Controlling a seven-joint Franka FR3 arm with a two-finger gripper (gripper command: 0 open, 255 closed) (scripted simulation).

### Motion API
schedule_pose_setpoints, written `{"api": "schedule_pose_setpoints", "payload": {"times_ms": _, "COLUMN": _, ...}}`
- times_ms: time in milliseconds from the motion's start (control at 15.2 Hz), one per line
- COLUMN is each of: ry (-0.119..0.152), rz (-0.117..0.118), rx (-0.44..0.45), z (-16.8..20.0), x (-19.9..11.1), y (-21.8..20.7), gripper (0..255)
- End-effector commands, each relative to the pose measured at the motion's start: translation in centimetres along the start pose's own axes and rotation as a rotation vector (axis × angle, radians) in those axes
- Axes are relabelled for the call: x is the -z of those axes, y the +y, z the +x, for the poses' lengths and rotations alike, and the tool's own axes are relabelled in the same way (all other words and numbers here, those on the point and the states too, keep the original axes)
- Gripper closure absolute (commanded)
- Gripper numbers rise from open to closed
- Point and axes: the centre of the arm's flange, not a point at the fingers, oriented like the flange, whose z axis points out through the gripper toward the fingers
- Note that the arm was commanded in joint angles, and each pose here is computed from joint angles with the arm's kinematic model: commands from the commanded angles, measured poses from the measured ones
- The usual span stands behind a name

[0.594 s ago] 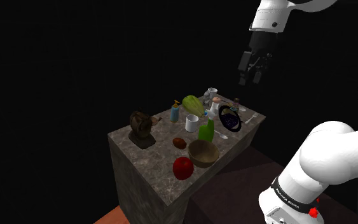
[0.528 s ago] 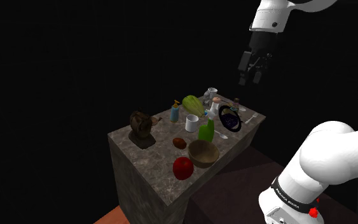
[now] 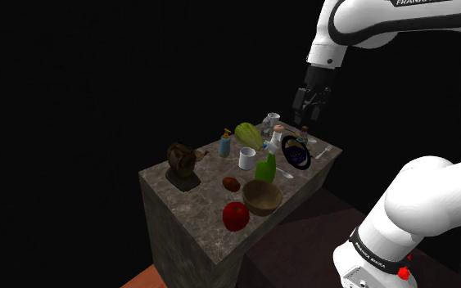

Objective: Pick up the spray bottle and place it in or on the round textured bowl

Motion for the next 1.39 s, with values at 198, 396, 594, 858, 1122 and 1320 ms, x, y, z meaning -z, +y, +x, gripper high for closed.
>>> {"api": "schedule_pose_setpoints", "payload": {"times_ms": 198, "ry": 0.012, "rz": -0.014, "rx": 0.003, "z": 4.1, "x": -4.4, "y": 2.6, "gripper": 0}}
{"api": "schedule_pose_setpoints", "payload": {"times_ms": 396, "ry": 0.017, "rz": -0.022, "rx": 0.004, "z": 6.4, "x": -7.1, "y": 4.1, "gripper": 0}}
{"api": "schedule_pose_setpoints", "payload": {"times_ms": 594, "ry": 0.023, "rz": -0.030, "rx": 0.005, "z": 8.7, "x": -9.7, "y": 5.8, "gripper": 0}}
{"api": "schedule_pose_setpoints", "payload": {"times_ms": 858, "ry": 0.031, "rz": -0.041, "rx": 0.007, "z": 11.9, "x": -13.1, "y": 7.9, "gripper": 0}}
{"api": "schedule_pose_setpoints", "payload": {"times_ms": 1122, "ry": 0.038, "rz": -0.052, "rx": 0.009, "z": 15.0, "x": -16.5, "y": 10.1, "gripper": 0}}
{"api": "schedule_pose_setpoints", "payload": {"times_ms": 1320, "ry": 0.044, "rz": -0.060, "rx": 0.010, "z": 17.4, "x": -19.0, "y": 11.8, "gripper": 0}}
